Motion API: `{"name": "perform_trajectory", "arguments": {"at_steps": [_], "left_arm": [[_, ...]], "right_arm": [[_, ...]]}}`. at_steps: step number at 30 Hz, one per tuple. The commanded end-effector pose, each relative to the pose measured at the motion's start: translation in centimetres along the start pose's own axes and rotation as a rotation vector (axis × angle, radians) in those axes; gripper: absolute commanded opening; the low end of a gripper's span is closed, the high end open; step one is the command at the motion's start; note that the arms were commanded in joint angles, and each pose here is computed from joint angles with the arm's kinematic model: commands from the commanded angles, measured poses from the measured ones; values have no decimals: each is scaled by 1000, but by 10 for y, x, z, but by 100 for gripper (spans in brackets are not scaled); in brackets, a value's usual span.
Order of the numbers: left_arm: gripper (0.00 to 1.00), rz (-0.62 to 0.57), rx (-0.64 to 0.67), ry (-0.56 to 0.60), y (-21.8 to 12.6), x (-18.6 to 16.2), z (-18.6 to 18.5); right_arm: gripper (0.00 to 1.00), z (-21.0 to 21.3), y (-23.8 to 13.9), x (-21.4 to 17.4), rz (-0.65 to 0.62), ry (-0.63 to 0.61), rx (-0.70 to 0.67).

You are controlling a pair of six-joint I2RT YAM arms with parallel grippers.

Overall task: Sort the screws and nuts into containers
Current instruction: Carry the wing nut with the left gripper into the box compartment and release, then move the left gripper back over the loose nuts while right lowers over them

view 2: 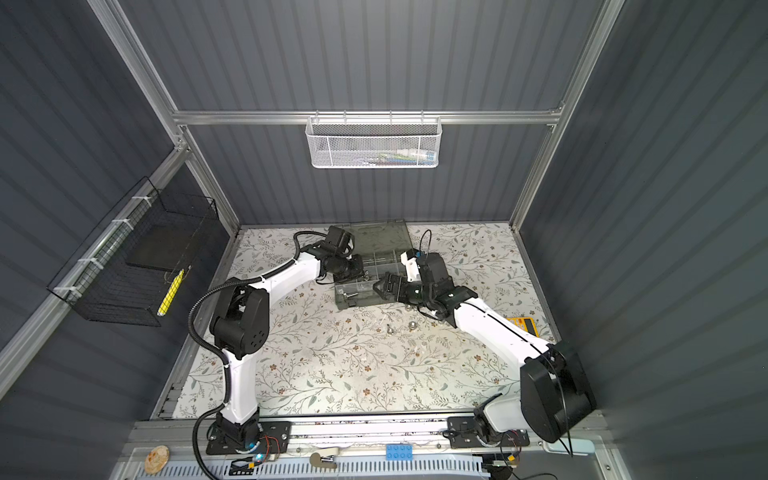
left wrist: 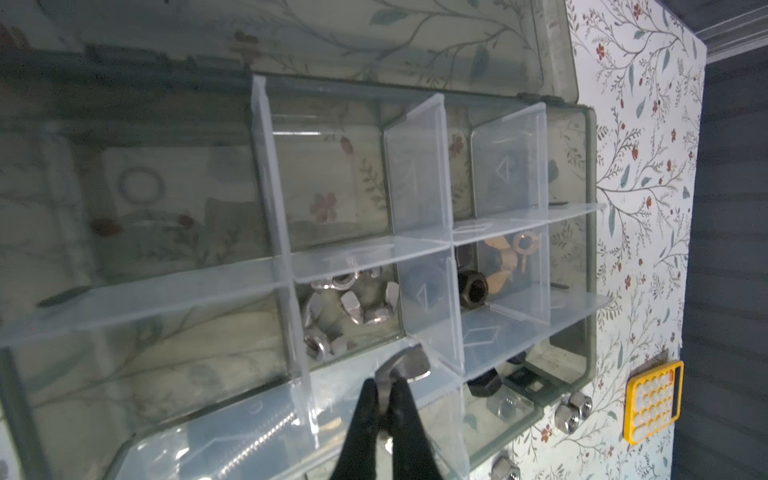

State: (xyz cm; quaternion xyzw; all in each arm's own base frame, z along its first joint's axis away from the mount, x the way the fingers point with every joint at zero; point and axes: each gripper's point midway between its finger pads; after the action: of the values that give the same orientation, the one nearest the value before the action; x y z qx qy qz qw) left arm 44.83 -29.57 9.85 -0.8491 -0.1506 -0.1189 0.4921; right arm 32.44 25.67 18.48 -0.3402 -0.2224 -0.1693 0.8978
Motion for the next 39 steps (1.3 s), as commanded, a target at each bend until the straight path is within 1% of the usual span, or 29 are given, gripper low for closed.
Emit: {"name": "perform_trajectory", "arguments": {"at_steps": [1, 9, 11, 18, 27, 29, 31, 39], "left_arm": [[5, 13, -15, 35, 7, 4, -3], [11, 44, -1, 35, 19, -3, 6], [14, 56, 13, 41, 19, -6, 9], [17, 75, 22, 47, 19, -11, 10], [29, 51, 26, 57, 6, -7, 8], [34, 43, 21, 58, 2, -5, 5], [36, 36, 14, 62, -1, -3, 2], [46, -16, -14, 82, -24, 11, -13]], "right_arm": [[99, 6, 0, 7, -14, 9, 29], [99, -3, -2, 1, -9, 24, 10], [99, -6, -3, 0, -6, 26, 4], [99, -8, -9, -5, -14, 26, -1], [99, -15, -12, -9, -11, 14, -25], [99, -16, -13, -8, -10, 13, -29], [99, -16, -14, -8, -11, 10, -32], [99, -21, -19, -9, -16, 4, -56]]}}
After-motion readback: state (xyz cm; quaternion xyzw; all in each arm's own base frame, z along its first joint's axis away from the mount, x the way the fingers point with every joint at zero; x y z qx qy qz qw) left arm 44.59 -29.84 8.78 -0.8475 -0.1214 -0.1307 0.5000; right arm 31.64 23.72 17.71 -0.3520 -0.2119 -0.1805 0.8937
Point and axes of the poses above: each gripper's point midway between its finger pads, its own y axis out along the fingers, its own z axis along the line the jaws close on, x = y × z, and after that the axes turned 1 degree about -y, right-handed
